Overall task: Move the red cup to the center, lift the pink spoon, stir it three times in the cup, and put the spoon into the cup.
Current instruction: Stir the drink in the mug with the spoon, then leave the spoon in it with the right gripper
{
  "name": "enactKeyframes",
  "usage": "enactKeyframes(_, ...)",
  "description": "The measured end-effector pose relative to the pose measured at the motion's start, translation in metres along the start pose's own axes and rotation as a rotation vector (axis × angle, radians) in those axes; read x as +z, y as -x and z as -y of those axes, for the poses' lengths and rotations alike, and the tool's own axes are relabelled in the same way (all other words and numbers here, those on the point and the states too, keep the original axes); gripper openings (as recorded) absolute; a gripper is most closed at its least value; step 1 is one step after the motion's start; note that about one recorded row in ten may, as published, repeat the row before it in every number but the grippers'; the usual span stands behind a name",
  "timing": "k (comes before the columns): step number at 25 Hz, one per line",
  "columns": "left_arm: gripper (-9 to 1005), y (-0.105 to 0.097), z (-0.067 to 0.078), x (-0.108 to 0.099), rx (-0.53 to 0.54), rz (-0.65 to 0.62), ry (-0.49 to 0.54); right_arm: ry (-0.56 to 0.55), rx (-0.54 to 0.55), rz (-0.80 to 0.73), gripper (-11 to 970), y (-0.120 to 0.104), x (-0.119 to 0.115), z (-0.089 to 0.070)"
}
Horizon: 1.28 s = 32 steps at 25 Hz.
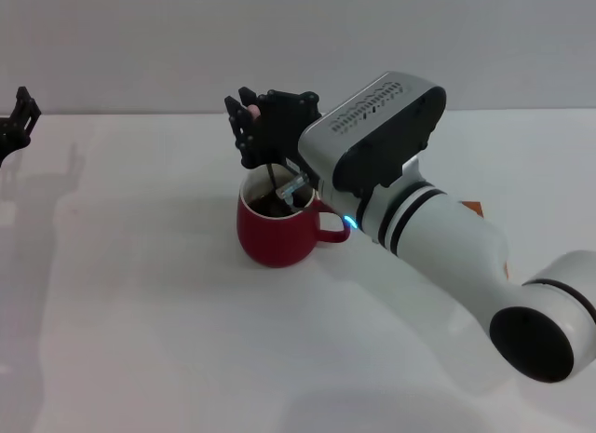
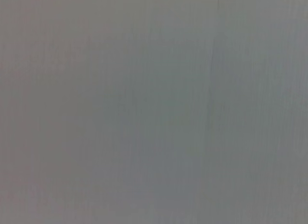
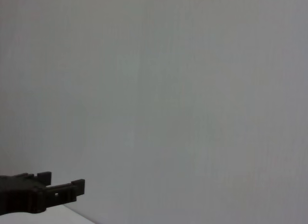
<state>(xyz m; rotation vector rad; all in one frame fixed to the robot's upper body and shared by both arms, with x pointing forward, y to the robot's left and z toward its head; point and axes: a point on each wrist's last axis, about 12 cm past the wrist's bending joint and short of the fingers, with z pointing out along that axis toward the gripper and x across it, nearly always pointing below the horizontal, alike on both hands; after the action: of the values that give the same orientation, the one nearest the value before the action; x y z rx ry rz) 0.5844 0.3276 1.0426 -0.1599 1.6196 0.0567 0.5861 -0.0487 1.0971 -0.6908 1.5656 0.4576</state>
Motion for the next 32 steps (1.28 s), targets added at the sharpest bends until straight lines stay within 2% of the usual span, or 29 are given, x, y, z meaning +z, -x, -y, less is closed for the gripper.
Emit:
enactKeyframes(7,829,0.000,0.000,0.000,-0.001,-0.002,0.001,-0.018,0.010,-0.009,134,-0.004,-0.003,0.004)
enactKeyframes(21,829,-0.001,-0.001,-0.001,-0.002,-0.001,0.004,0.036,0.032,-0.001,134,-0.003,-0.009,-0.015)
enactKeyframes(32,829,0.000,-0.001,-0.001,-0.014,0.000,0.001,-0.007,0.001,-0.011,135,-0.002,-0.001,0.003)
